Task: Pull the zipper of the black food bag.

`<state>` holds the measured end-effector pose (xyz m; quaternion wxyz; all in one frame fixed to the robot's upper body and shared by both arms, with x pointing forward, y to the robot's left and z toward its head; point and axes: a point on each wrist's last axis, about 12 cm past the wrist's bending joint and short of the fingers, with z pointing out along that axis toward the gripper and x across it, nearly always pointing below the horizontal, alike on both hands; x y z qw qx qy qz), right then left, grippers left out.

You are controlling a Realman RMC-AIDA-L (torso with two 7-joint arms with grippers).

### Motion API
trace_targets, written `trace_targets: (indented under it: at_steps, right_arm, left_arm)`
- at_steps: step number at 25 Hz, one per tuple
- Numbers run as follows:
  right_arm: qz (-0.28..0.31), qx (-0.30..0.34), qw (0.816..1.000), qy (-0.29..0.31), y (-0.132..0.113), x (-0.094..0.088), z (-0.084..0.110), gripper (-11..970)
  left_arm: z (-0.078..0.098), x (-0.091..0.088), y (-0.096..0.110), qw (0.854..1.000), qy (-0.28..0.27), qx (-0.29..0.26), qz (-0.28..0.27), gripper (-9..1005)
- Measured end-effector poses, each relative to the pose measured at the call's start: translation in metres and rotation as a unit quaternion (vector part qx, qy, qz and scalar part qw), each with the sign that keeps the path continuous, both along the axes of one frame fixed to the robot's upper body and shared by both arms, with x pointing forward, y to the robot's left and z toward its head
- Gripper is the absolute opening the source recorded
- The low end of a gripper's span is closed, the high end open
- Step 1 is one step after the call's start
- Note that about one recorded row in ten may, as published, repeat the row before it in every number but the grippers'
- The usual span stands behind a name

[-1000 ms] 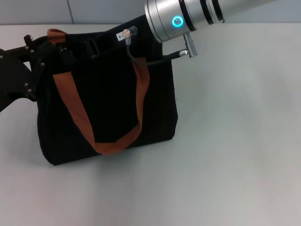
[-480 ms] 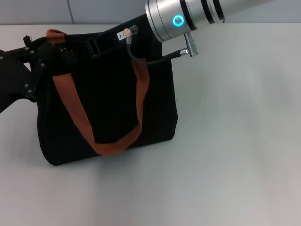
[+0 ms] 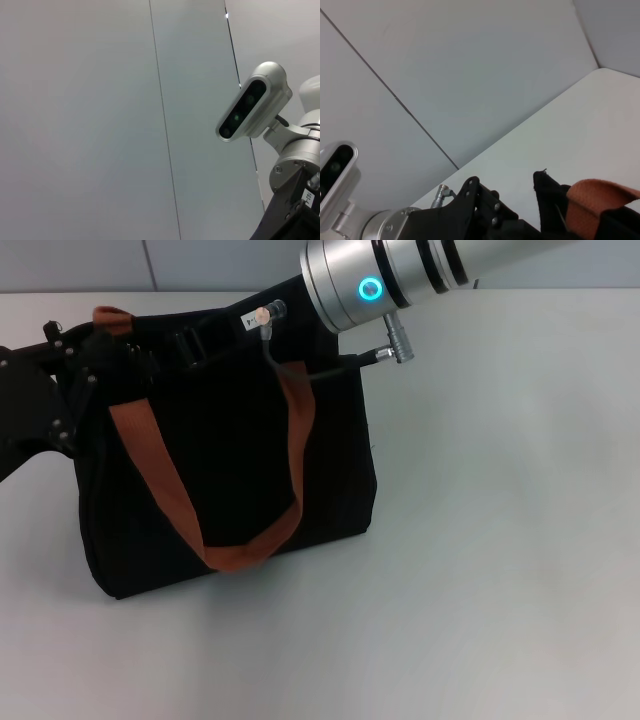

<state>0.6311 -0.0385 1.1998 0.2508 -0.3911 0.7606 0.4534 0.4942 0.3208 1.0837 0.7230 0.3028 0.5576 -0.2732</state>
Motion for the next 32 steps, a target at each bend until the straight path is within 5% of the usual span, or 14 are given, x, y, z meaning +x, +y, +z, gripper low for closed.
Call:
trace_targets:
  at_steps: [14, 23, 29, 32]
  right_arm:
    - [-0.039, -0.015, 0.999, 0.004, -0.007, 0.006, -0.005, -2]
    - [-0.161, -0.046, 0.986, -0.016, -0.069, 0.008, -0.001, -2]
    - [-0.161, -0.031, 0.986, 0.005, -0.083, -0.002, -0.004, 6]
    - [-0.139, 0.068, 0.988, 0.013, -0.105, -0.015, -0.001, 32]
  left_arm:
    - [0.0, -0.001, 0.0, 1.0, -0.002, 0.0, 0.0, 61]
    - [0.0, 0.0, 0.002, 1.0, -0.003, -0.002, 0.007, 63]
    - [0.001, 0.001, 0.002, 1.0, -0.002, -0.003, 0.008, 64]
    - [0.0, 0.002, 0.001, 1.0, 0.0, -0.005, 0.008, 64]
